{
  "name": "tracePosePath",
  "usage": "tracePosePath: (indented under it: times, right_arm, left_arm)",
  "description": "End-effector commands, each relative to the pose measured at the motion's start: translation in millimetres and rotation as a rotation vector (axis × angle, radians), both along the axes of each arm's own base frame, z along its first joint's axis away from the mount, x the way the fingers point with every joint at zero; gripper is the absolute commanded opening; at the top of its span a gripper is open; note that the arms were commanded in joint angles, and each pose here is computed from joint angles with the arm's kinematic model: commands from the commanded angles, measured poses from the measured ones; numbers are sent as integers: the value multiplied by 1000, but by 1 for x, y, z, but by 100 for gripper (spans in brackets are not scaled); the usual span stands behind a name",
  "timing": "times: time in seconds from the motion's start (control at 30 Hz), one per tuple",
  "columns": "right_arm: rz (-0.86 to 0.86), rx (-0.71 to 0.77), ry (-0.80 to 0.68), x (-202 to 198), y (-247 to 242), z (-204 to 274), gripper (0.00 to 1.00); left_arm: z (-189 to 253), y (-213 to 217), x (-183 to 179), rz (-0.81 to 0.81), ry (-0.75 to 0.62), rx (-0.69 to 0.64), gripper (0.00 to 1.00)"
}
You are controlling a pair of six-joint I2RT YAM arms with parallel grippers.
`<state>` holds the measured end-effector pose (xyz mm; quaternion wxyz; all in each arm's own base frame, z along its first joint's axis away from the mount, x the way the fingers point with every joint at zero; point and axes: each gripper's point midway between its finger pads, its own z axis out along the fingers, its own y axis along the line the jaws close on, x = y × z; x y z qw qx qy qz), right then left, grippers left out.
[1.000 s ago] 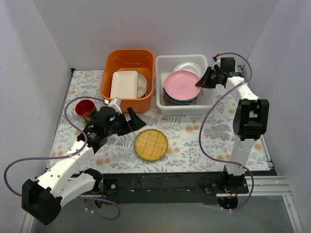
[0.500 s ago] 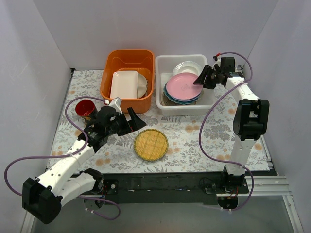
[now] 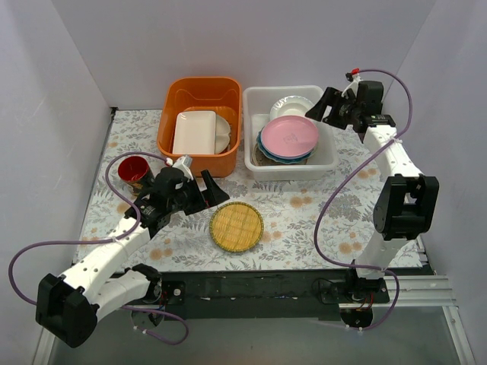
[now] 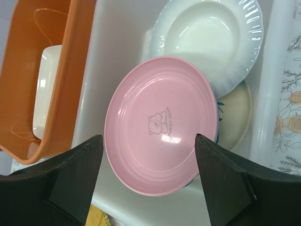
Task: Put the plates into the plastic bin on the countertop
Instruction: Place the plate in the plastic bin, then pick up the plate at the center of the board.
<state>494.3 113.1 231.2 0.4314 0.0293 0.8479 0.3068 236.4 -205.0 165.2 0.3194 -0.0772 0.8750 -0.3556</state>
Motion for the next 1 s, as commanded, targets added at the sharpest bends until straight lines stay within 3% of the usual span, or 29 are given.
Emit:
tracePosePath:
  times: [0.0, 0.47, 0.77, 0.97]
  right_arm:
    - [19, 17, -92, 3, 2, 31, 86]
    - [202, 47, -52, -49, 58, 24, 85]
    - [372, 44, 8, -109, 105, 1, 84]
    - [459, 17, 100, -159, 111, -41, 84]
  left_arm:
    - [-1, 1, -1, -12, -13, 12, 98]
    - [-24, 5, 0, 19, 66, 60, 98]
    - [-35, 5, 0, 25, 118, 76, 98]
    - [-40, 6, -1, 25, 134, 87, 98]
